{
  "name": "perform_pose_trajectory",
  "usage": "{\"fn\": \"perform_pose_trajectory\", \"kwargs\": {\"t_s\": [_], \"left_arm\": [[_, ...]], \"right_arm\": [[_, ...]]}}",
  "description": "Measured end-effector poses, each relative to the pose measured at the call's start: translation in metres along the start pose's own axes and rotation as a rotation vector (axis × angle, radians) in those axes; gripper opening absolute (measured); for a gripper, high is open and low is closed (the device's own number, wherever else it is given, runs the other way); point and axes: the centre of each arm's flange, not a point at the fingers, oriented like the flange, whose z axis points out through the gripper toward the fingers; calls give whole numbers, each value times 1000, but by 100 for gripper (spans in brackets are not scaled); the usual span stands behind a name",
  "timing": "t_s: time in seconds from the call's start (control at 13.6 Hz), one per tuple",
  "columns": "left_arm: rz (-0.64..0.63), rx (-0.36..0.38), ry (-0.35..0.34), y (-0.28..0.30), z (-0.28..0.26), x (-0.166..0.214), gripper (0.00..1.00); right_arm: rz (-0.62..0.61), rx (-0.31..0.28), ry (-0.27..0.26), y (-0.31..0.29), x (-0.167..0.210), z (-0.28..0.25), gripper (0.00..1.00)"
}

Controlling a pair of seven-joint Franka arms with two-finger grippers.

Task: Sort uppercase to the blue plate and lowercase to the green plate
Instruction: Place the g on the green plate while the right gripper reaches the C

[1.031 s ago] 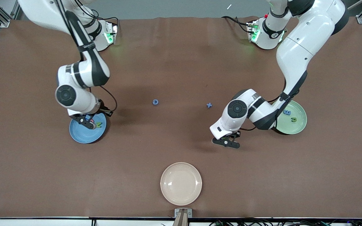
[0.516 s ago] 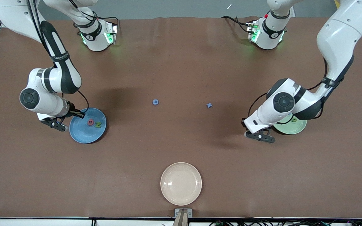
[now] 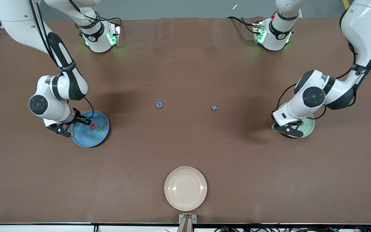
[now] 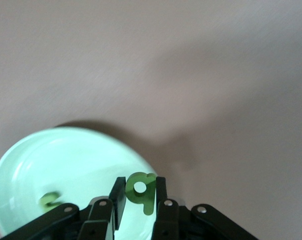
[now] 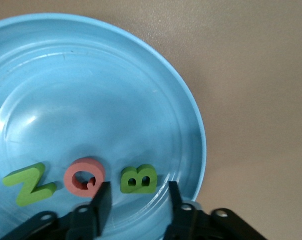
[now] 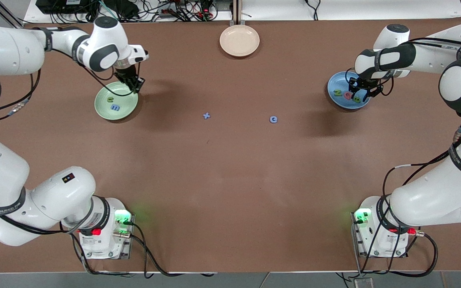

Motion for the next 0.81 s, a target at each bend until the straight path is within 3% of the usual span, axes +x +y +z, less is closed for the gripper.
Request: {"fn": "perform_pose_trajectory", "kwargs": {"t_s": [0.29,0.59,0.81], "left_arm": [[38,9,-26,-27,18,-26,28],[75,9,-18,-19,33,-38,28],[89,7,-23,-14,38,-42,28]], "right_arm": [[-14,-15,-50,-7,-6,-17,100],[46,-2,-65,-81,-58,-75,100],[178,44,-5,-180,-131,-82,100]]}}
